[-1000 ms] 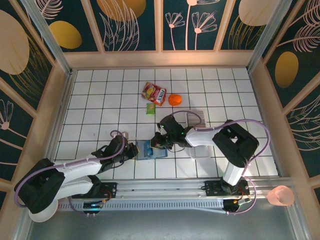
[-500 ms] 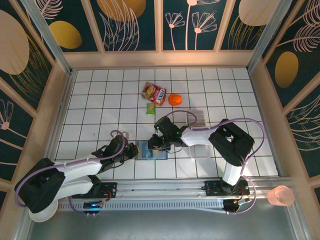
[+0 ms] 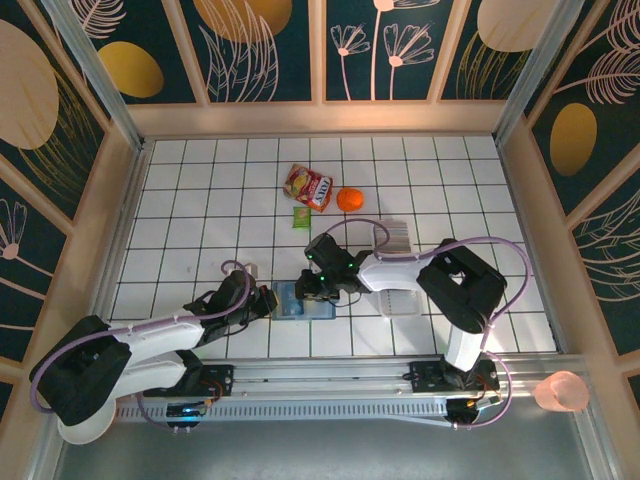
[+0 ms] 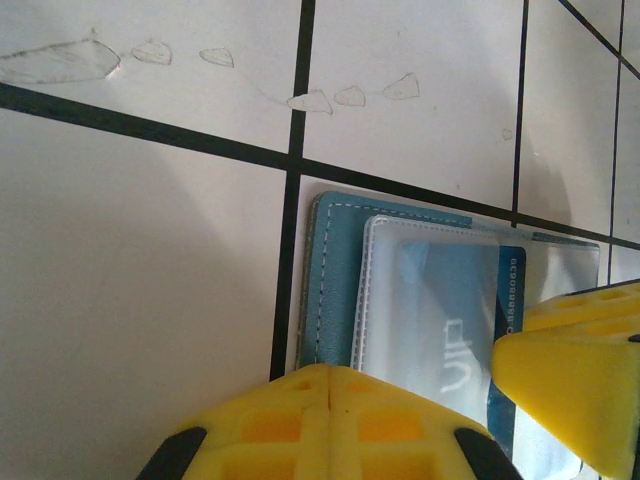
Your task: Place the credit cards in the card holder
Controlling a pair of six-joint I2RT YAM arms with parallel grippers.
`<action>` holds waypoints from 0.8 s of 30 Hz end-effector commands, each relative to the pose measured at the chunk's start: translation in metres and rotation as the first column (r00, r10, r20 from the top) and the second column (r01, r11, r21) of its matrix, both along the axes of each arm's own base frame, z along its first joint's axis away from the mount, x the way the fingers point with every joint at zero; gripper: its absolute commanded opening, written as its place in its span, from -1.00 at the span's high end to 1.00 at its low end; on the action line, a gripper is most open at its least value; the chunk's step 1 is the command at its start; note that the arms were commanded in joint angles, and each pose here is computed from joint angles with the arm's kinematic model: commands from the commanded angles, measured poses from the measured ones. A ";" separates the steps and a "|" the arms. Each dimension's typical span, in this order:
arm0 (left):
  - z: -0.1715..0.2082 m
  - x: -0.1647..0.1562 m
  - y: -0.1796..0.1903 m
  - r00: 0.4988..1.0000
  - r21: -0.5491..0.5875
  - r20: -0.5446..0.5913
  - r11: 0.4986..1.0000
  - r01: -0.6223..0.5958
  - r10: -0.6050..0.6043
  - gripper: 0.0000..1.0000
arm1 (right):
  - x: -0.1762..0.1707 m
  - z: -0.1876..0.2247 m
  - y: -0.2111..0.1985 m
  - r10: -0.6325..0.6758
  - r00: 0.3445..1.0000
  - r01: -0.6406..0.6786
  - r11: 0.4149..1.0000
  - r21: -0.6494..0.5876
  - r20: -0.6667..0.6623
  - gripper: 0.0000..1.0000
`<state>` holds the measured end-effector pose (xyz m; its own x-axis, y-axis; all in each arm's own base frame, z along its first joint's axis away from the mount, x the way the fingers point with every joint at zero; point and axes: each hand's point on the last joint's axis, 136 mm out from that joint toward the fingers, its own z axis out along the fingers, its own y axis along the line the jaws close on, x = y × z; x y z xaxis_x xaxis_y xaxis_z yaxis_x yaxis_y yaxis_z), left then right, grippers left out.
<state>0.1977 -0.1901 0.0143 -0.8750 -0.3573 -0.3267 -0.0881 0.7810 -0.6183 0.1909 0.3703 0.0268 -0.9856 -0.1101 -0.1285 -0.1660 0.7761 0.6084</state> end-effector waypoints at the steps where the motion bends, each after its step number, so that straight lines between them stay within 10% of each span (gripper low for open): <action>1: -0.016 -0.012 0.007 0.998 0.051 -0.053 0.998 0.024 -0.021 1.00 | -0.004 -0.002 0.006 0.024 1.000 -0.024 0.999 -0.028 0.010 0.67; 24: -0.014 -0.017 0.008 0.999 0.005 -0.051 1.000 0.006 -0.006 1.00 | 0.008 0.028 0.023 -0.166 0.986 0.165 0.977 0.137 -0.002 0.67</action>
